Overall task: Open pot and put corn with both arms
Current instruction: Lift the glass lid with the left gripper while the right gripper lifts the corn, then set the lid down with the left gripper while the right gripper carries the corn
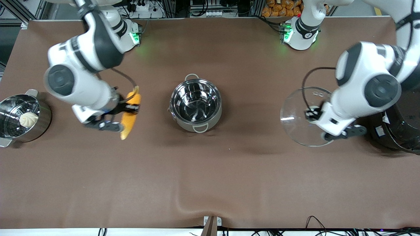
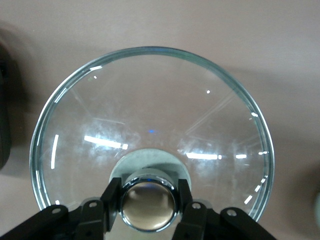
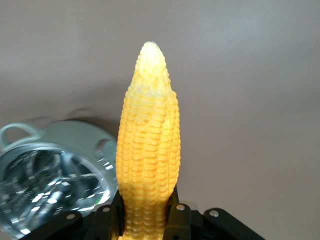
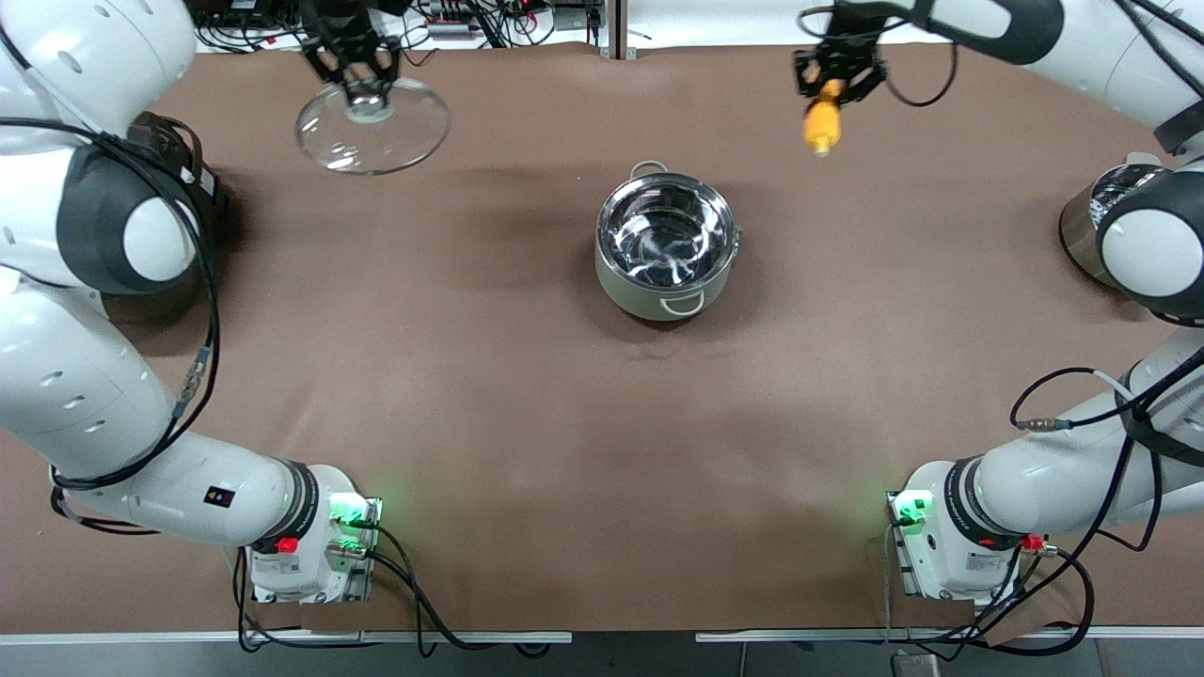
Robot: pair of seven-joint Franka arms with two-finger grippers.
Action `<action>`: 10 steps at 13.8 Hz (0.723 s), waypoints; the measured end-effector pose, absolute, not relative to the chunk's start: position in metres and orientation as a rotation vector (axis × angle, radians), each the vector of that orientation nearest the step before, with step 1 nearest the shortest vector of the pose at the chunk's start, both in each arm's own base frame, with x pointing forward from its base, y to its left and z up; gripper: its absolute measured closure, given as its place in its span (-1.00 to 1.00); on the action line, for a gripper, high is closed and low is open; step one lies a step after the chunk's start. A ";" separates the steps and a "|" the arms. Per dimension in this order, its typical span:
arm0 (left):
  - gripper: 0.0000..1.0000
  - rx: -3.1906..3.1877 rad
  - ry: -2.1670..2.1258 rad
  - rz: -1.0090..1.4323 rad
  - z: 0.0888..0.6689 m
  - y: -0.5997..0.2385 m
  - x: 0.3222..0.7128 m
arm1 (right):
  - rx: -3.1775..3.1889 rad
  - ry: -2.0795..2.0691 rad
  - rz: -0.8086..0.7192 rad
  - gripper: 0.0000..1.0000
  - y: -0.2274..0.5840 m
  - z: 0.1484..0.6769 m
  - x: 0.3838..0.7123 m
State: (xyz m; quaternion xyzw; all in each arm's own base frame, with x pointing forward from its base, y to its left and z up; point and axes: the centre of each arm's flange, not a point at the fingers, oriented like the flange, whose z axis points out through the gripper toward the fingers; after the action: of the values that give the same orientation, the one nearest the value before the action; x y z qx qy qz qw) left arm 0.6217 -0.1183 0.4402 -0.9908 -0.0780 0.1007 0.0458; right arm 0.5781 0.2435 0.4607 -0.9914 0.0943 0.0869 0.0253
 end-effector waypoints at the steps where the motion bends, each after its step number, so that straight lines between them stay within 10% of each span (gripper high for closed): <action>1: 0.00 -3.033 -0.241 0.312 0.419 -0.095 0.621 | -3.060 0.320 0.272 0.31 0.264 0.462 0.569; 10: 0.00 -3.102 -0.247 0.087 0.249 -0.051 0.508 | -3.066 0.363 0.151 0.31 0.413 0.439 0.496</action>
State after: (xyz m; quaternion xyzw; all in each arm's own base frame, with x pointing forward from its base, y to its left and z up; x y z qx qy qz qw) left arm 0.5077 -0.0505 0.2490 -0.9964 -0.0793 0.0281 0.0142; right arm 0.4963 0.4128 0.4387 -0.9915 0.1175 0.0489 0.0253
